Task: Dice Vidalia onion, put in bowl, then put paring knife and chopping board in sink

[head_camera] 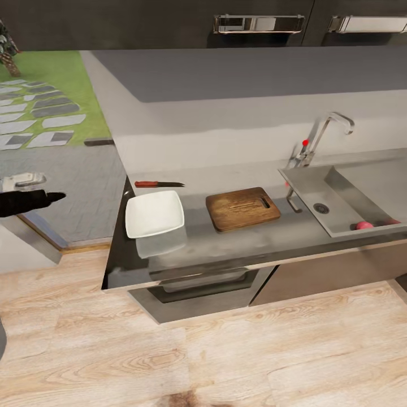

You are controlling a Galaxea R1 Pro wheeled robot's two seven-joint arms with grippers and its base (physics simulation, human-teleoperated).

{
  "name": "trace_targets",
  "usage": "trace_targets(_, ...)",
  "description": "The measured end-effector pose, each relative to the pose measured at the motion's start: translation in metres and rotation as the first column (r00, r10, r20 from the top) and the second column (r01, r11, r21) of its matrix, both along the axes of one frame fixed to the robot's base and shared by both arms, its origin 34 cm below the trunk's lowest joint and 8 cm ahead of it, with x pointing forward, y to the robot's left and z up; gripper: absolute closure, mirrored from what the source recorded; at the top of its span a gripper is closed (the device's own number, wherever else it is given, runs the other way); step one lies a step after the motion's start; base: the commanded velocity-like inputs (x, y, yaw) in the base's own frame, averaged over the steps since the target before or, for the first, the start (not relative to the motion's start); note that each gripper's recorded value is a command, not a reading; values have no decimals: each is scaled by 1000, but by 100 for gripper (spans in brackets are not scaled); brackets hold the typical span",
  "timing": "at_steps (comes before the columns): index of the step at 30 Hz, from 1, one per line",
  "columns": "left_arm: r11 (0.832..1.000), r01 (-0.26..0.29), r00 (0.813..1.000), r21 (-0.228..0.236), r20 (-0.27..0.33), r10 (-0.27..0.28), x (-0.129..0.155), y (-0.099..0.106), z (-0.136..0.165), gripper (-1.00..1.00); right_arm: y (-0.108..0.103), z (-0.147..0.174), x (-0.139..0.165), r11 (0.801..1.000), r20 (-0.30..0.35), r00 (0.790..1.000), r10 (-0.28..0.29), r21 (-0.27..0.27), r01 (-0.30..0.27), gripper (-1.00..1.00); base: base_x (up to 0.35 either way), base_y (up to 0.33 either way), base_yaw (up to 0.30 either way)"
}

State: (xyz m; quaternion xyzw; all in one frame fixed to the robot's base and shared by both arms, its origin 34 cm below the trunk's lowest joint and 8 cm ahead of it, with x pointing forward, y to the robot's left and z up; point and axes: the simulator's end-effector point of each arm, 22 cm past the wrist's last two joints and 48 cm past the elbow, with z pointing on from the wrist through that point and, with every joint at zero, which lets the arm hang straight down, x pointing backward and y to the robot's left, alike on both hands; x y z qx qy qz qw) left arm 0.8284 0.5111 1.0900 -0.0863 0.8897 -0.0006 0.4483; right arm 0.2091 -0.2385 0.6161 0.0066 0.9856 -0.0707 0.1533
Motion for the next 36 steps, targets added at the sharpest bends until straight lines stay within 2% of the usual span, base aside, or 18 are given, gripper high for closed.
trace_targets(5,1000,2,1000,18,-13,-2,2,16,-27,-100,0,0,0,1000,0,1000,-1,0,1,-100,0,0,0)
trace_targets(8,999,18,1000,41,-15,-17,5,25,-57,-100,0,0,0,1000,0,1000,0,0,0,-100,0,0,0)
trace_targets(11,999,32,998,38,-53,-30,0,28,-100,-100,0,0,0,1000,0,1000,0,0,0,-100,0,0,0)
trace_targets(13,998,49,995,29,-88,-46,-9,26,-140,-100,0,0,0,1000,0,1000,-1,0,1,-100,0,0,0)
trace_targets(16,995,101,988,26,-124,-97,-30,14,-206,-100,-1,0,0,1000,-1,1000,0,-1,0,-100,0,0,0)
trace_targets(20,986,165,976,8,-147,-162,-58,-14,-265,-100,-1,0,0,1000,-1,1000,0,-1,0,-100,0,0,0)
trace_targets(21,983,183,970,-6,-164,-181,-72,-24,-283,-100,-1,0,0,1000,-1,1000,0,-1,0,-100,0,0,0)
trace_targets(23,982,188,964,-32,-185,-191,-87,-33,-300,-100,-1,0,0,1000,-1,1000,0,-2,0,-100,0,0,0)
trace_targets(25,978,195,949,-80,-237,-209,-121,-48,-331,-100,-1,0,0,1000,0,1000,0,-2,0,-100,0,0,0)
trace_targets(27,973,225,958,-51,-168,-231,-123,-51,-330,-100,-1,0,0,1000,0,1000,0,-1,0,-100,0,0,0)
trace_targets(30,971,240,964,-13,-119,-240,-120,-45,-322,-100,-1,0,0,1000,0,1000,0,-2,0,-100,0,0,0)
trace_targets(36,972,231,969,33,-102,-227,-126,-20,-315,-100,-1,0,0,1000,0,1000,1,-1,-1,-100,0,0,0)
